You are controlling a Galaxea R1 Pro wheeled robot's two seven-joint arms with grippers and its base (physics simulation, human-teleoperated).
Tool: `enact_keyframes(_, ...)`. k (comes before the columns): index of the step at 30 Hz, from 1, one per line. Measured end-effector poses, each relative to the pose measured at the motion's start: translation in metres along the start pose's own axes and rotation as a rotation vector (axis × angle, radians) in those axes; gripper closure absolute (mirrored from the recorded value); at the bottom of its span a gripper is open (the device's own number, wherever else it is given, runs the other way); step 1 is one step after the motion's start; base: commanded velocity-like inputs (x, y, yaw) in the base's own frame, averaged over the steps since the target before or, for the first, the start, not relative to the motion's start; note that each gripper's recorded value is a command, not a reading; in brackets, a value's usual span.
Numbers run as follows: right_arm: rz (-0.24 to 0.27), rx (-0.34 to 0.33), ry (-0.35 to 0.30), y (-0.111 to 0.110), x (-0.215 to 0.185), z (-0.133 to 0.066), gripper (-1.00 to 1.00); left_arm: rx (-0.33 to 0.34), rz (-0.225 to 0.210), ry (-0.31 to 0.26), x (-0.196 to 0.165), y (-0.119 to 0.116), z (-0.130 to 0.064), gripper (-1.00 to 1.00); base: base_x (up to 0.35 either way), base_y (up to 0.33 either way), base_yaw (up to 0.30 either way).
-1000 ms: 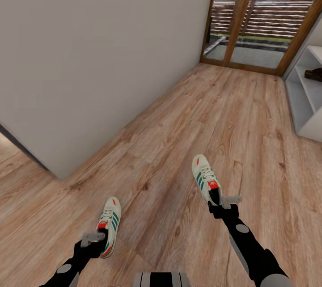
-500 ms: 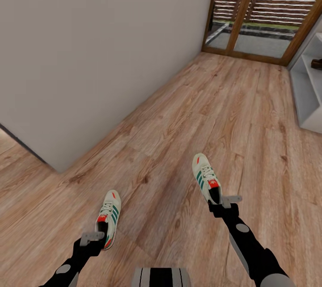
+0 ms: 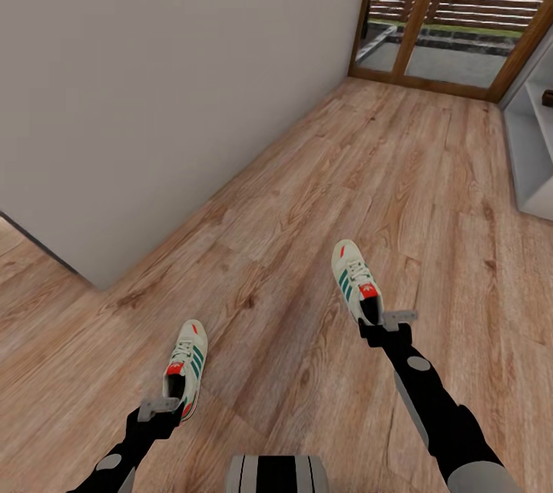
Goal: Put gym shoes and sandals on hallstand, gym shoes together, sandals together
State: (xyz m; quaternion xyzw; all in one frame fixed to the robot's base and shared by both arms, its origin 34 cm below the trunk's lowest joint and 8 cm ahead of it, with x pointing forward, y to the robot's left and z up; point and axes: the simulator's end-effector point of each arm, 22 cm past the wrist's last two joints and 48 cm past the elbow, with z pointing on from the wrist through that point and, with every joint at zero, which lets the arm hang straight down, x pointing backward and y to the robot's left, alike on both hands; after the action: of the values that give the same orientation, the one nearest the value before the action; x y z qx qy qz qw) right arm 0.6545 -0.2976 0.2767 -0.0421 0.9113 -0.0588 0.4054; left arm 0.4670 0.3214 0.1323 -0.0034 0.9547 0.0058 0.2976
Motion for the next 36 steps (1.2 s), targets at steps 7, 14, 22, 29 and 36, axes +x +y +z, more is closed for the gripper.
enact_keyframes(7,-0.003,0.0,0.005,0.0,0.001,0.0,1.0,-0.001,0.001,-0.002,-0.001,0.0,0.0,-1.0,0.0,0.0,0.0)
enact_keyframes(14,-0.005,-0.001,0.005,0.0,0.002,0.0,1.0,-0.004,0.003,-0.005,-0.002,0.002,0.0,-1.0,0.0,0.0,0.0)
enact_keyframes(22,-0.005,-0.005,0.031,0.003,0.018,0.006,1.0,-0.005,0.004,0.024,0.013,0.003,0.004,-1.0,0.0,0.0,0.0)
enact_keyframes(29,-0.008,-0.009,0.06,0.006,0.036,0.012,1.0,-0.002,0.003,0.055,0.03,0.002,0.006,-1.0,0.0,0.0,0.0)
enact_keyframes(36,-0.009,-0.011,0.08,0.008,0.048,0.015,1.0,-0.002,0.003,0.075,0.041,0.001,0.008,-1.0,0.0,0.0,0.0)
